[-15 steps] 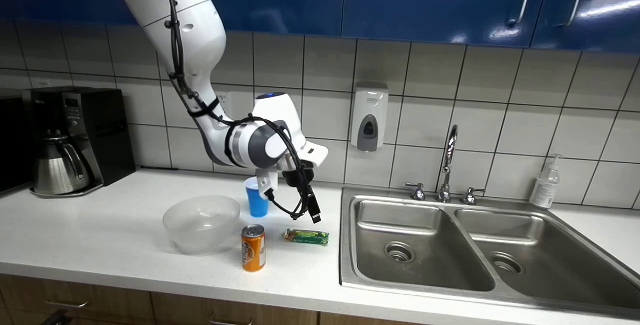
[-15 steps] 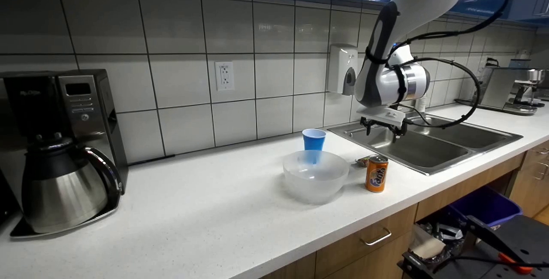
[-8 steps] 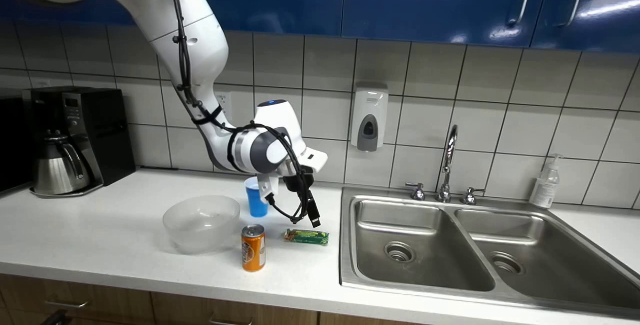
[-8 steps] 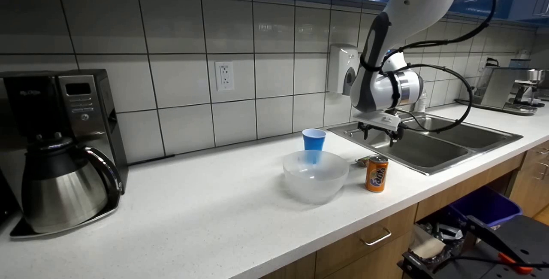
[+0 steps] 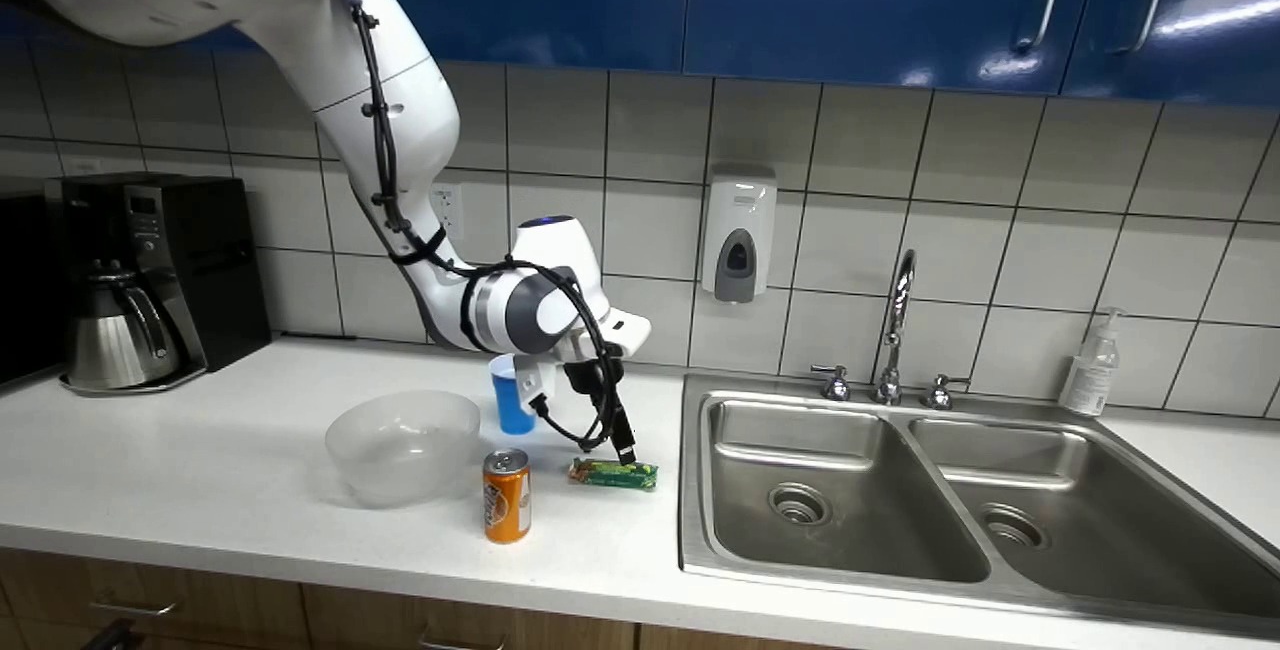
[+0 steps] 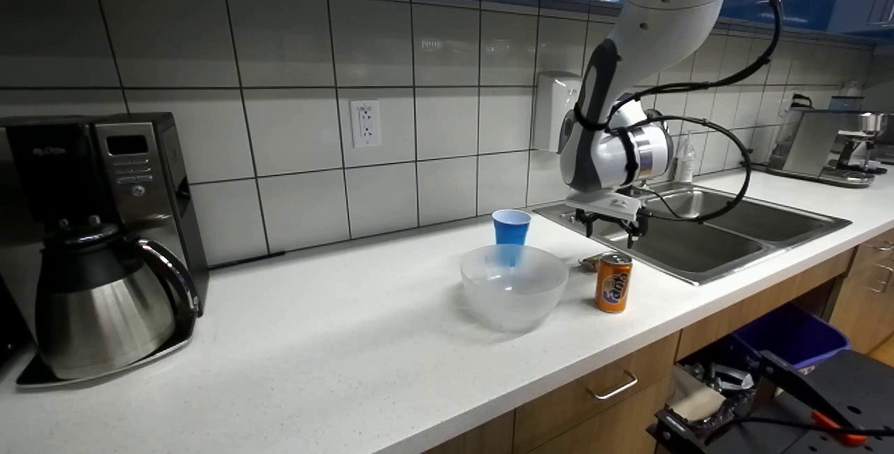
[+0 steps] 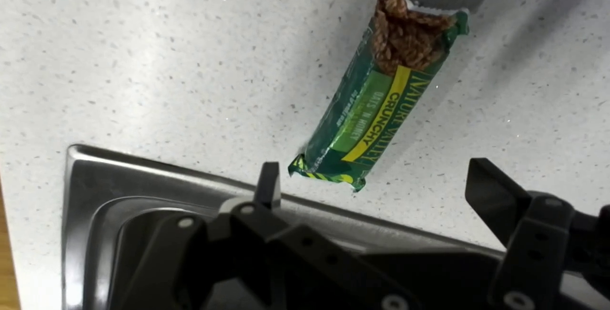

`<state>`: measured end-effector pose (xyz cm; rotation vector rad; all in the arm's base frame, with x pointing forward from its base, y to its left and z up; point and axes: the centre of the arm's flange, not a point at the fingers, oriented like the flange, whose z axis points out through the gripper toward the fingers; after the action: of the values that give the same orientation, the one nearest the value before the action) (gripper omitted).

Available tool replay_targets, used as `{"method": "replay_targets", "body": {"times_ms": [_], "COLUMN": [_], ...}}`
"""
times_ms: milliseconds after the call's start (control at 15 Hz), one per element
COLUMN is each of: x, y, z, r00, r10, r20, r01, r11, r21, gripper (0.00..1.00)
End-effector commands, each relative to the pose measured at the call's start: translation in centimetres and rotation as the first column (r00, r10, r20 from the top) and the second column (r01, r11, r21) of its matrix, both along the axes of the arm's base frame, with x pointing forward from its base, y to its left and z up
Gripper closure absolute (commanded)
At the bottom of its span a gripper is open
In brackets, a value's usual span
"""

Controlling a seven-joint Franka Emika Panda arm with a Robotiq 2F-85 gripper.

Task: Put the candy bar in the bowl

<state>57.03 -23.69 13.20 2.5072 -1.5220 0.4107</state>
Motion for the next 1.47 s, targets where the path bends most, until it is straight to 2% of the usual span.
{"method": "replay_targets", "body": {"times_ms": [0, 1267, 1333, 1400], "x": [1.7, 3.2, 3.2, 3.2], "y": [-0.2, -0.3, -0.3, -0.3], "z": [-0.8, -4.2, -4.2, -4.2], "r00": [0.999, 0.991, 0.991, 0.991], "r10": [-0.031, -0.047, -0.045, -0.045], "r20": [-0.032, -0.128, -0.126, -0.124], "r01": [0.031, 0.050, 0.049, 0.048], "r11": [0.999, 0.998, 0.999, 0.999], "r21": [0.012, 0.022, 0.023, 0.023], "gripper": [0.00, 0.00, 0.25, 0.28]}}
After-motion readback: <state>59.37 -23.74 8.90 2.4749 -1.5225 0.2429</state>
